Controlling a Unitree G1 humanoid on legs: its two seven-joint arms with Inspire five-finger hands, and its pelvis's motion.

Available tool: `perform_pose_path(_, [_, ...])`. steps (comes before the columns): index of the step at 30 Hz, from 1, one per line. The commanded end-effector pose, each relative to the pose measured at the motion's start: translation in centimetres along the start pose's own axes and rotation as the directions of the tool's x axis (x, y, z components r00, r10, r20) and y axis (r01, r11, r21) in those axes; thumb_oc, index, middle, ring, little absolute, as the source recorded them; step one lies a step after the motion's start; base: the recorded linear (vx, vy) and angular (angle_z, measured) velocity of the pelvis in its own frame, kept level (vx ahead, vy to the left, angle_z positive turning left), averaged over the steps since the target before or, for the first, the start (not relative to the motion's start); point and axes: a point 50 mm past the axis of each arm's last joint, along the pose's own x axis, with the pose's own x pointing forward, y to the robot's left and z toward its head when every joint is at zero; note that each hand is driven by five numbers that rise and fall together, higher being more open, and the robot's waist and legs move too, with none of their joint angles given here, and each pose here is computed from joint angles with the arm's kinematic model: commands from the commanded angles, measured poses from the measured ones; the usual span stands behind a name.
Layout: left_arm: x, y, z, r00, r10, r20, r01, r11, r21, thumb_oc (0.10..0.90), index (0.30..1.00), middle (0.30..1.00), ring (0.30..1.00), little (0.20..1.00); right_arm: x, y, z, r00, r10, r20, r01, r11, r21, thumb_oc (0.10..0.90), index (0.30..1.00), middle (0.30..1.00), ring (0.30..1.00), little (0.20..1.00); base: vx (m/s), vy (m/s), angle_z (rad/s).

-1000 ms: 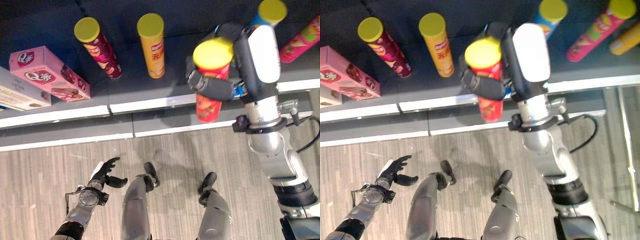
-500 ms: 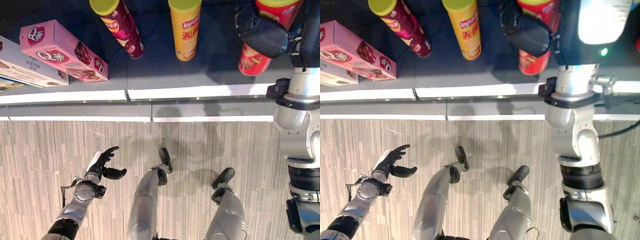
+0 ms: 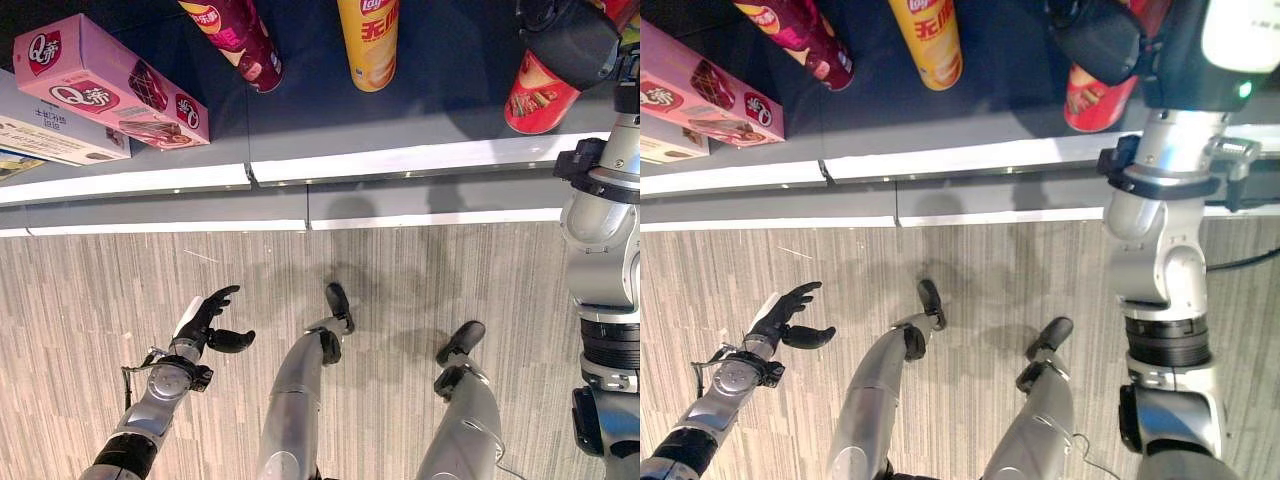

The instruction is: Put the goods on the table back onto the shelves and tidy them up.

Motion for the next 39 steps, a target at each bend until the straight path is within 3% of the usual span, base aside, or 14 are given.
perform_pose_path(1, [-1.2,0.3,-1.8,0.999,-0.01,-0.041,0.011,1.0,0.021,0.8,0.9,0.9,0.9,0.9,3.2,-3.7,1.5,0.958,-0.239,0.158,0.246,0.969,-0.026,0.4,0.3,0.3,0.3,0.3,-0.01,-0.024,0.04])
perform_pose_path(39, [-0.9,1.1,-1.1,1.0,0.011,-0.011,-0.01,0.999,0.033,0.8,0.9,0.9,0.9,0.9,7.2,-4.5,0.3,0.924,-0.37,0.095,0.375,0.926,-0.041,0.4,0.3,0.3,0.3,0.3,0.01,0.002,0.05])
